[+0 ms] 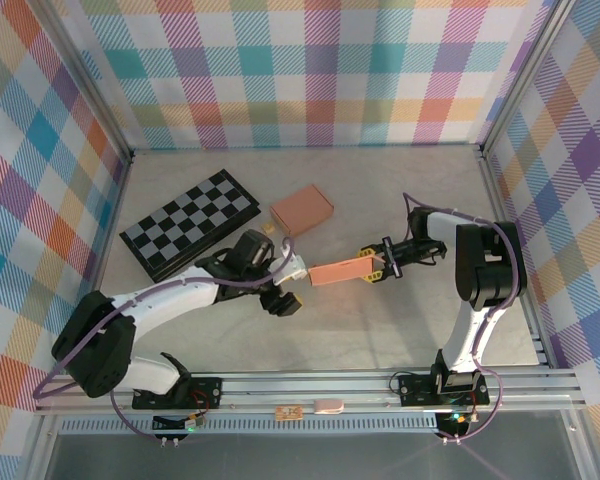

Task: Fold the paper box

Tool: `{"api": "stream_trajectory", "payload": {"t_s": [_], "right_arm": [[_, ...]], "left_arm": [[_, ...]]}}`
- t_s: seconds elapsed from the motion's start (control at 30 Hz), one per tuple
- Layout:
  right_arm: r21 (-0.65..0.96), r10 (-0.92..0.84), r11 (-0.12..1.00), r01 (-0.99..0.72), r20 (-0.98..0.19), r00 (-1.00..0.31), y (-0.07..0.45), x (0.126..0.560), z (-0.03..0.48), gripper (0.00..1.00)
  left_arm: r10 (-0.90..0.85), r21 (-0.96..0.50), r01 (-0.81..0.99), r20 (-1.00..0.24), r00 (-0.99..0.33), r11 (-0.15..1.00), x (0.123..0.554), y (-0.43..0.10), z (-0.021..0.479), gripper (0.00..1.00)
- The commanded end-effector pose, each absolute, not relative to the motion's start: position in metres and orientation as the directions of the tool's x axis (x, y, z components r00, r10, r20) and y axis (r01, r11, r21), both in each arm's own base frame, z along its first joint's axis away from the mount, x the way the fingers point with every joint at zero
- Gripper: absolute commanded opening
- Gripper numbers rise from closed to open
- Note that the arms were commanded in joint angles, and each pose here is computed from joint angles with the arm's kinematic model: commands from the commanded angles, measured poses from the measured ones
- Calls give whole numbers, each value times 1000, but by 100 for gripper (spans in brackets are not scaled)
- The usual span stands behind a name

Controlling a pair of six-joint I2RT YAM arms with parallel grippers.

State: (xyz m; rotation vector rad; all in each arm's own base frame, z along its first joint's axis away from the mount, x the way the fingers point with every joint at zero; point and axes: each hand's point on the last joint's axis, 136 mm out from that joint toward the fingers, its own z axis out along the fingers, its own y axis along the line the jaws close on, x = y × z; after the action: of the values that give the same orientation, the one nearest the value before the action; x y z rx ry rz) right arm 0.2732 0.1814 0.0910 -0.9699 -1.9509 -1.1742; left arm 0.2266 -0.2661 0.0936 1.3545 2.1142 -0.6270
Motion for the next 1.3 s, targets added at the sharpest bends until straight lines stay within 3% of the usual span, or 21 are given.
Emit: {"api": "stream_trajectory", "payload": {"t_s": [0.0,0.4,1.03,1.27], "right_arm": [[395,243,318,862,845,-476,180,268,94,38],[363,254,323,874,856,-450,178,262,87,38],[346,256,317,883,865,-431,179,270,78,38],[351,256,313,883,864,-434,180,274,77,48]], "left_arm": [[617,2,913,-737,-274,407,254,-278,102,81],[517,-96,922,-804,-294,374,274,-323,107,84],[578,-117,961,-779,-245,250,263,-371,107,72],[631,-89,962,-739,-238,259,264,-371,96,66]]}}
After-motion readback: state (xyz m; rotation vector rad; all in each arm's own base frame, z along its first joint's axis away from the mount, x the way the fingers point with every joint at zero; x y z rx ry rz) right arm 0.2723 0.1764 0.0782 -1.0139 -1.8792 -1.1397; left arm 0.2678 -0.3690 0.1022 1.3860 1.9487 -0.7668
